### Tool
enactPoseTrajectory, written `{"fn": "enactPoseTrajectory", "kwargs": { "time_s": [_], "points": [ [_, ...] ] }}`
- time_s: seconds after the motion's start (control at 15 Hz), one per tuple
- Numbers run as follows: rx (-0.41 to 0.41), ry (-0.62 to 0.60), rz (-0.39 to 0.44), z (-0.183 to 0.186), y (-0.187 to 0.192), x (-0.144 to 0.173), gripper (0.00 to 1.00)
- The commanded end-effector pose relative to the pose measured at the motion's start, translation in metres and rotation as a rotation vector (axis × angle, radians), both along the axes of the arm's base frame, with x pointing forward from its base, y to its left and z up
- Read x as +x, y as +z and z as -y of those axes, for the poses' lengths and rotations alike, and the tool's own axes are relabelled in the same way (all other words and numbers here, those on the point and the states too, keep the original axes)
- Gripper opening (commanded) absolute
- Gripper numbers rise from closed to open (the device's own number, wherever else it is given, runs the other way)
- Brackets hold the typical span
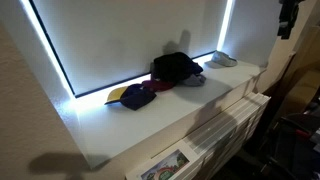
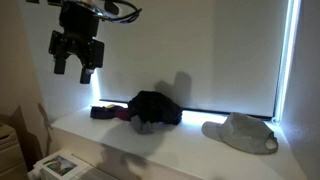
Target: Move the cap to the left
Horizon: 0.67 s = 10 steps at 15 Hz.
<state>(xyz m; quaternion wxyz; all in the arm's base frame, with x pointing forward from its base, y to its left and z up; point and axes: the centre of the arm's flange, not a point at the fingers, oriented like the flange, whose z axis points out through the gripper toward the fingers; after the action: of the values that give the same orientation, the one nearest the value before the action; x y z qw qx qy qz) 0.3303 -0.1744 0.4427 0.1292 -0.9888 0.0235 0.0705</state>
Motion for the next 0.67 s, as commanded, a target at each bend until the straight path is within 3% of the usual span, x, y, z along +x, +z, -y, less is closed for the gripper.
{"fn": "enactPoseTrajectory", "kwargs": {
  "time_s": [0.0,0.27,0.4,0.6],
  "points": [
    [0.0,0.0,0.0,0.0,0.0,0.0,1.0],
    [0.0,0.0,0.0,0.0,0.0,0.0,1.0],
    [-0.059,-0.127,0.094,0.019,0.003,0.017,1.0],
    [-0.069,-0.259,0.213,0.075,0.039,0.025,1.0]
  ]
}}
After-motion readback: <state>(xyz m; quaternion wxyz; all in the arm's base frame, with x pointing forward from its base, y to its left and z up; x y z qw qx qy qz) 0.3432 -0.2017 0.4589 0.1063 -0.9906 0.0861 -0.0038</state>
